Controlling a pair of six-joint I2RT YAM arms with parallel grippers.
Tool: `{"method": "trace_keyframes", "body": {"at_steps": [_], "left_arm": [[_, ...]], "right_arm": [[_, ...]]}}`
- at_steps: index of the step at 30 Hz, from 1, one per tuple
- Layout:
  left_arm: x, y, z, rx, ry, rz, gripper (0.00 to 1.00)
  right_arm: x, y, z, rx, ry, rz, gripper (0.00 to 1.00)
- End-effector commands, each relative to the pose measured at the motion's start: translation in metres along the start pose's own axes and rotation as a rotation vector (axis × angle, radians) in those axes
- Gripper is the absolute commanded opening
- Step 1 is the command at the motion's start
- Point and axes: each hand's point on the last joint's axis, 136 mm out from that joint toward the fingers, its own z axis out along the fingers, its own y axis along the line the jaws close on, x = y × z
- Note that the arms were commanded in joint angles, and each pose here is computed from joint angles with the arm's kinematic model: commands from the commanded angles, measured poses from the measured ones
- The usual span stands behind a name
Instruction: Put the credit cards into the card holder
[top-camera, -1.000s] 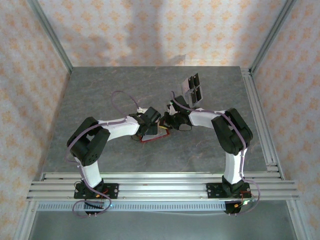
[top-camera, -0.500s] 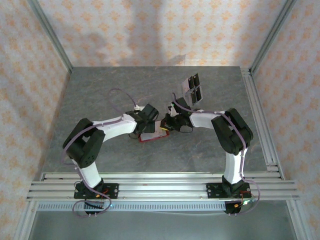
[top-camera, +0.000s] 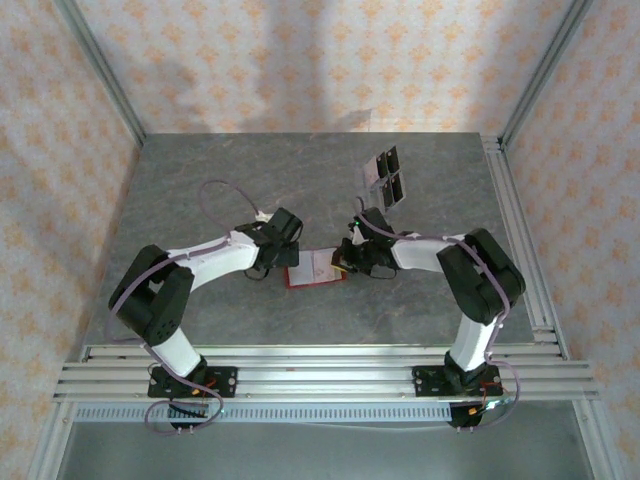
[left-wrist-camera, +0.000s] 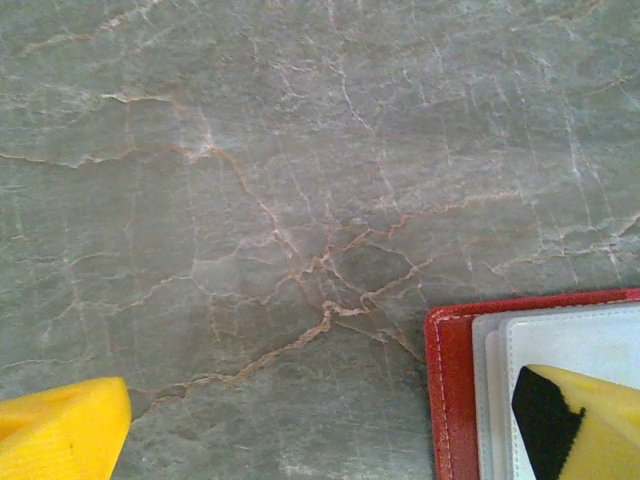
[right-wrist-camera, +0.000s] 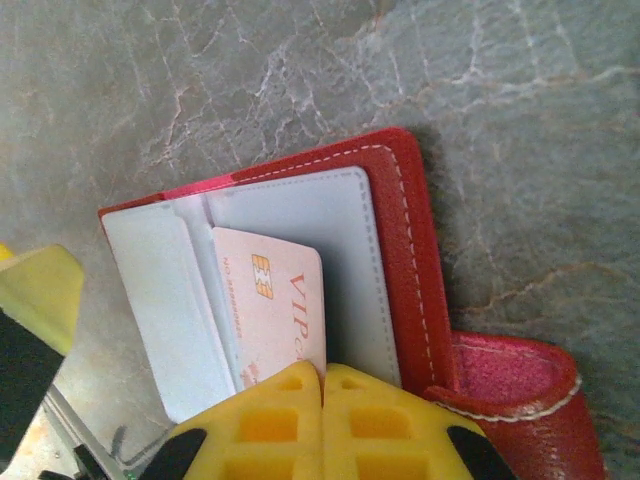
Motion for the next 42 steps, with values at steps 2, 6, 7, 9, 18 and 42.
{"method": "trace_keyframes", "body": {"at_steps": [2,6,7,9,18,42], "left_arm": [[0.004,-0.008,-0.007,0.073,-0.015,0.011,1.0],[0.011,-0.017,-0.008,0.105,-0.018,0.027,1.0],[0.013,-0.018,-0.008,0.107,-0.017,0.029,1.0],[0.015,-0.02,-0.008,0.108,-0.019,0.031,1.0],[0.021,-0.012,0.001,0.055,-0.018,0.029,1.0],[0.037,0.004,0.024,-0.038,-0.001,0.038,1.0]], "right_arm": [[-0.008,0.008,-0.012,-0.025,-0.062,0.027,0.0],[-0.013,0.024,-0.022,-0.069,-0.087,0.014,0.0],[-0.015,0.028,-0.024,-0.079,-0.093,0.01,0.0],[-0.017,0.034,-0.028,-0.091,-0.102,0.003,0.0],[-0.023,0.046,-0.035,-0.112,-0.115,-0.016,0.0],[-0.022,0.028,-0.032,-0.126,-0.198,0.026,0.0]]}}
